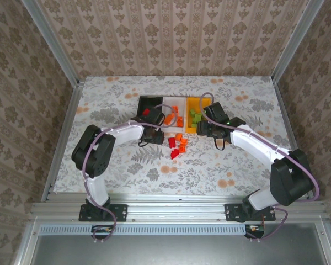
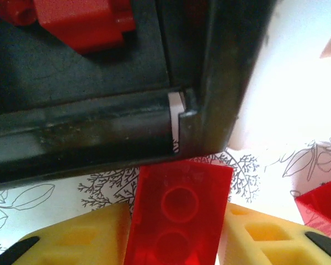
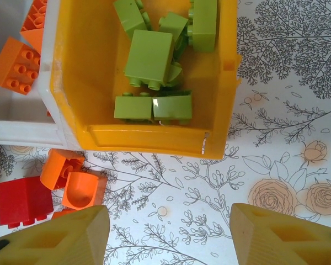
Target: Sort the legos into containers by color
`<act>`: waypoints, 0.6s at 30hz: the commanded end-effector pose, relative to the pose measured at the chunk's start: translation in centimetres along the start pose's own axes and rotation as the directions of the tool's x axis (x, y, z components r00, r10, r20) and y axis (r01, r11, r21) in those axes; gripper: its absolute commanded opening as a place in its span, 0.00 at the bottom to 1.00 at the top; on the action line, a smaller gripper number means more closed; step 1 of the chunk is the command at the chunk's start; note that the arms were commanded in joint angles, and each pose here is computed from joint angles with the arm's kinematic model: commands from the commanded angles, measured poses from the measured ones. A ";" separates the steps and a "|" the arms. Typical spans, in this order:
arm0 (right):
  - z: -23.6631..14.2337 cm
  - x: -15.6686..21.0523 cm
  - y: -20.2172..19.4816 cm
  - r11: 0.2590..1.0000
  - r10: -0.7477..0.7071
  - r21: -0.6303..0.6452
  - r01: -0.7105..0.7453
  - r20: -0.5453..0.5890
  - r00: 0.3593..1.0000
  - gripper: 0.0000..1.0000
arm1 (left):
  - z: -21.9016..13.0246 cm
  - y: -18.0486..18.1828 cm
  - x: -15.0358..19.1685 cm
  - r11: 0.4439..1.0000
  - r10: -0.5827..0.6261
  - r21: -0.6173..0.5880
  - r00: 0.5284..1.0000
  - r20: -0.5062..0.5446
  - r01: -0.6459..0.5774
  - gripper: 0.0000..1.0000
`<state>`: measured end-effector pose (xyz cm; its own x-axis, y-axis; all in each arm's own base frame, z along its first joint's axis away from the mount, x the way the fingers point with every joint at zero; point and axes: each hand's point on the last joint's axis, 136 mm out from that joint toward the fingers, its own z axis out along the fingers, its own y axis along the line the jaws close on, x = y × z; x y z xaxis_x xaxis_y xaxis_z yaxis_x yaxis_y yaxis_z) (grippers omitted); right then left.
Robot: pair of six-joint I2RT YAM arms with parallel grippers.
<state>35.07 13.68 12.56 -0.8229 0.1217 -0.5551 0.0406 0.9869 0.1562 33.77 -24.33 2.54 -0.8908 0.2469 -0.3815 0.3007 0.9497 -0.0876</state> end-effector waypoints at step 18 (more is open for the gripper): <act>-1.3 0.2 1.2 0.999 0.001 -0.051 -0.001 -0.002 1.000 0.60 | -3.9 -0.8 2.6 0.999 0.034 -0.007 0.998 0.060 -0.033 0.32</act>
<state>34.39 14.10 12.66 -0.8268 0.1149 -0.5507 0.0208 0.9845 0.1740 30.31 -23.99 3.59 -0.8635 0.2931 -0.4105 0.3477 0.9355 -0.0635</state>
